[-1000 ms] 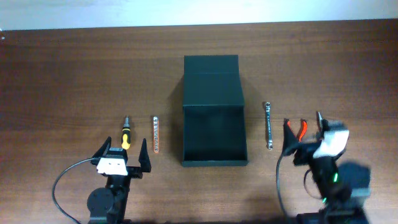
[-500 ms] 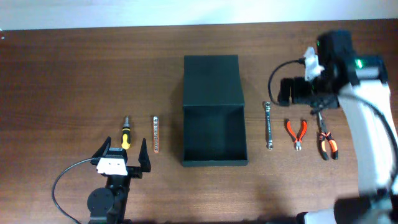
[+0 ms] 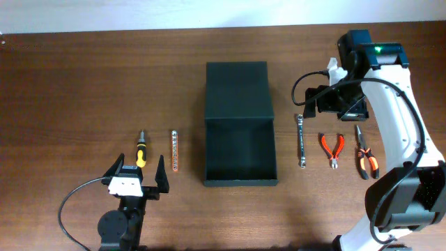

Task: Pack container
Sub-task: 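Move the right gripper over the chrome wrench right of the box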

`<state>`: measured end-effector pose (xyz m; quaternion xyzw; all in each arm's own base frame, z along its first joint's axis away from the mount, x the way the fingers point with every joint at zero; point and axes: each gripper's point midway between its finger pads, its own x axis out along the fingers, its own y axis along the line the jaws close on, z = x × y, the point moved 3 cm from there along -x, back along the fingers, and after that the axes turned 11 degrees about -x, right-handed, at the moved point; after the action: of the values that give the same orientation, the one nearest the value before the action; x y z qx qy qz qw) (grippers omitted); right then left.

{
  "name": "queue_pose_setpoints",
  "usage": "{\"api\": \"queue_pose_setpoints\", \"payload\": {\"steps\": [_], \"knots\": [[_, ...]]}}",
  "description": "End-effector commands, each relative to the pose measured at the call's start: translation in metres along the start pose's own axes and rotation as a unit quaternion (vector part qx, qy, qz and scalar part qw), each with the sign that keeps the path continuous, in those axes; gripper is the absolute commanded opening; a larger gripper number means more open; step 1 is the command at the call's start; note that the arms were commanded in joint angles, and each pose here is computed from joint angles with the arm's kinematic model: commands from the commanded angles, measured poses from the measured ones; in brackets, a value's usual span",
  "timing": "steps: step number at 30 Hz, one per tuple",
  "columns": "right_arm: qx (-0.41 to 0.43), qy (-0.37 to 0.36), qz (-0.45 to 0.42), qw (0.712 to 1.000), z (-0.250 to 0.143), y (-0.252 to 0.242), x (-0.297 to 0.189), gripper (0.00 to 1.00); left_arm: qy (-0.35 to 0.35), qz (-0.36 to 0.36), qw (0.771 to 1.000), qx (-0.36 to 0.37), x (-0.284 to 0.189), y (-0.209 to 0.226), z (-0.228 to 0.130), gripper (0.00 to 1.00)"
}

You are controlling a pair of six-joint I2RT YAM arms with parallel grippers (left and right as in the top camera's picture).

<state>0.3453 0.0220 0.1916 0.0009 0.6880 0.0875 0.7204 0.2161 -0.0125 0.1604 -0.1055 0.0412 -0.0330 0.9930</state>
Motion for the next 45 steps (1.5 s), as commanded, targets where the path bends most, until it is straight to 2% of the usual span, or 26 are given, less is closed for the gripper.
{"api": "queue_pose_setpoints", "payload": {"steps": [1,3,8,18,31,40,45], "knots": [[0.002,-0.024,0.033,0.999,0.008,0.01,-0.007,0.99,0.0,0.003,1.0,0.008,0.0,0.001,-0.001,0.99],[0.002,-0.016,0.03,0.999,0.007,0.01,-0.005,0.99,0.0,0.003,1.0,0.008,0.0,0.001,-0.001,0.99],[0.002,0.035,-0.054,0.998,-0.002,-0.014,0.009,0.99,0.0,0.003,1.0,0.008,0.0,0.001,-0.001,0.99],[-0.017,0.099,-0.051,0.994,0.005,-0.007,0.056,0.99,0.0,0.003,1.0,0.008,0.0,0.001,-0.001,0.99],[-0.059,0.088,-0.063,0.992,0.022,0.016,0.08,0.99,0.0,0.003,1.0,0.008,0.0,0.001,-0.001,0.99],[-0.044,0.085,-0.063,0.993,0.021,0.008,0.096,0.99,0.0,0.003,1.0,0.008,0.0,0.001,-0.001,0.99],[0.015,0.078,-0.068,0.995,0.02,0.006,0.106,0.99,0.0,0.003,1.0,0.008,0.0,0.001,-0.001,0.99]]}}
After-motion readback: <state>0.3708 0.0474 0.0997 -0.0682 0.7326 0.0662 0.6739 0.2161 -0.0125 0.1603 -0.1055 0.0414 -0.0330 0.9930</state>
